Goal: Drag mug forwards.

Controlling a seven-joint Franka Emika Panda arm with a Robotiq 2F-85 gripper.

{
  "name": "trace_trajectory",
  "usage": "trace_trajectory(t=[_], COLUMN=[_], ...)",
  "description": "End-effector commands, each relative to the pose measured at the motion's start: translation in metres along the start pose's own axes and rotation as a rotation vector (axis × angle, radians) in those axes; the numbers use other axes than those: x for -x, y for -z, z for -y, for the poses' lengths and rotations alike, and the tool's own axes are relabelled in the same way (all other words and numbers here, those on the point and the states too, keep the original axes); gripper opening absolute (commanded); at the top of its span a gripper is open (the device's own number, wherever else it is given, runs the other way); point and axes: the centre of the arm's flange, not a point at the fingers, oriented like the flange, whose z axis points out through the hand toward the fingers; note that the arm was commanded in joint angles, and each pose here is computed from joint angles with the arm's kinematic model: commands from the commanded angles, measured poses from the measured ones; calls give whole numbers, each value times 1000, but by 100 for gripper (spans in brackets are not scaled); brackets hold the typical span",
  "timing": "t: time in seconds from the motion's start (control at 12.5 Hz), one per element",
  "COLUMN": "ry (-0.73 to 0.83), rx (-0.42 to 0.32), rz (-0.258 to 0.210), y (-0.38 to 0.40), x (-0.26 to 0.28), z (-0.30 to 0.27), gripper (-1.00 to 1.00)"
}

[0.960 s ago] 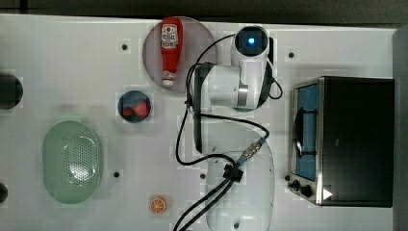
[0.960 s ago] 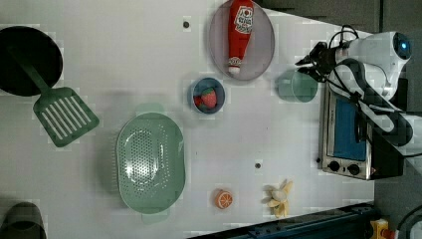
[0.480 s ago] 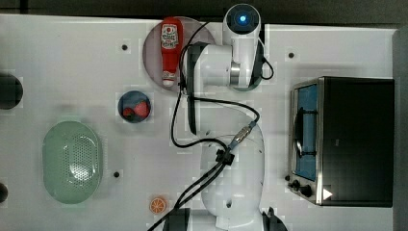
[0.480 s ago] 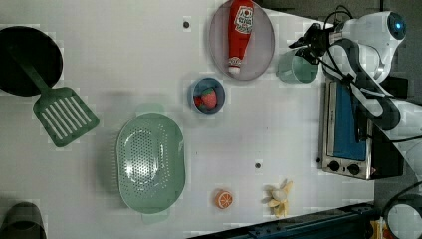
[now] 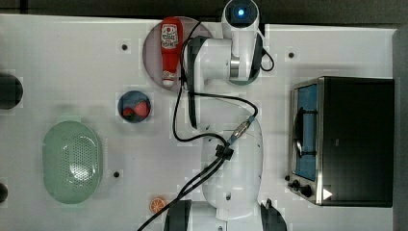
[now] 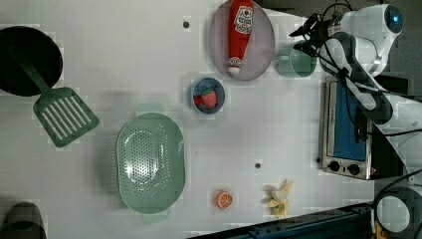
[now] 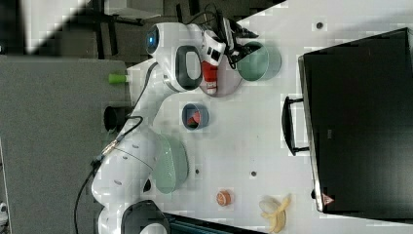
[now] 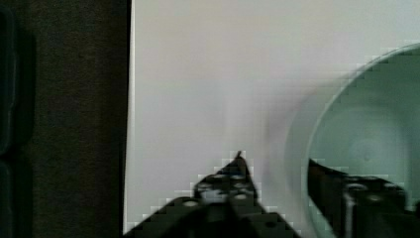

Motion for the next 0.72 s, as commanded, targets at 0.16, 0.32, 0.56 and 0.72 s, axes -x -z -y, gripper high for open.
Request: trace_trajectory(t=[0.16, 0.32, 0.56, 0.72], ry=[-18, 66, 142, 170], rx=[-109, -85, -41, 22], rz=[-20, -17, -2, 19], y=[89, 131, 191, 220], x=[-19, -20, -16, -11], z=[20, 15, -6, -31], gripper=[56, 99, 100, 100])
